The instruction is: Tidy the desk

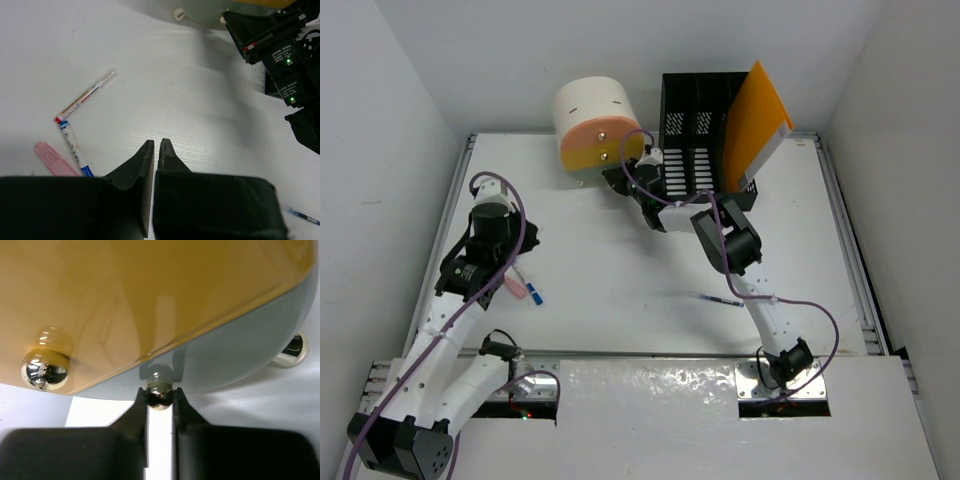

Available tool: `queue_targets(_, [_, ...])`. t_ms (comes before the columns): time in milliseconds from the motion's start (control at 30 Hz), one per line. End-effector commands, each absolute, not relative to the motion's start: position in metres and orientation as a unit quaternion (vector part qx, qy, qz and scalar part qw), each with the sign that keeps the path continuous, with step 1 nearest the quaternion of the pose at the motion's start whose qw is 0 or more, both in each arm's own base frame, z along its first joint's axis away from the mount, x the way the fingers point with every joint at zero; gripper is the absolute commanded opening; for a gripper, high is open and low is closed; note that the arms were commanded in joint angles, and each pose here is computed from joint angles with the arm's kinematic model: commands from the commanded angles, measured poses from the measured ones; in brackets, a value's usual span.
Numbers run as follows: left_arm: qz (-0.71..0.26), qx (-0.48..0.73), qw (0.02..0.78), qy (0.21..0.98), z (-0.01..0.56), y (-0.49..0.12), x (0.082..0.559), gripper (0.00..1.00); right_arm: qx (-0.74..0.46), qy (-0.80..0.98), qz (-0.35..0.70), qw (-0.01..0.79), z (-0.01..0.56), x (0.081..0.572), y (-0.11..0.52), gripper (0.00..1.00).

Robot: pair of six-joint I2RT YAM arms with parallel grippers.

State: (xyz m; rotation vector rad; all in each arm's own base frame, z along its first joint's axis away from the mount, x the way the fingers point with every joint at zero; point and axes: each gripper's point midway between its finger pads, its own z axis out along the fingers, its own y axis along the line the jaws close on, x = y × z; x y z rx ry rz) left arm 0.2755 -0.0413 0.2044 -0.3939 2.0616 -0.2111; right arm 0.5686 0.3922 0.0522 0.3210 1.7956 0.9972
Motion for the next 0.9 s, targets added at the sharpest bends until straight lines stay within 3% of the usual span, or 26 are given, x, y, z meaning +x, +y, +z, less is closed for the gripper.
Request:
queue_targets(0, [-0.087, -0.162, 0.501, 0.846, 0.21, -0.041, 0.276, 0.0, 0.126, 0.72, 0.436, 0.526, 0.074, 0.574, 0.401, 0.01])
queue_targets(300, [-0.09, -0.165, 0.509, 0.84, 0.214, -0.041, 0.278, 0.0, 0.111, 0.726, 0.439, 0.518, 0.086, 0.548, 0.396, 0.0])
queue_targets(867, [-0.103, -0.174, 0.542, 0.816, 0.229, -0.04, 0.28, 0.0, 0.053, 0.77, 0.458, 0.441, 0.088, 0.435, 0.389, 0.0])
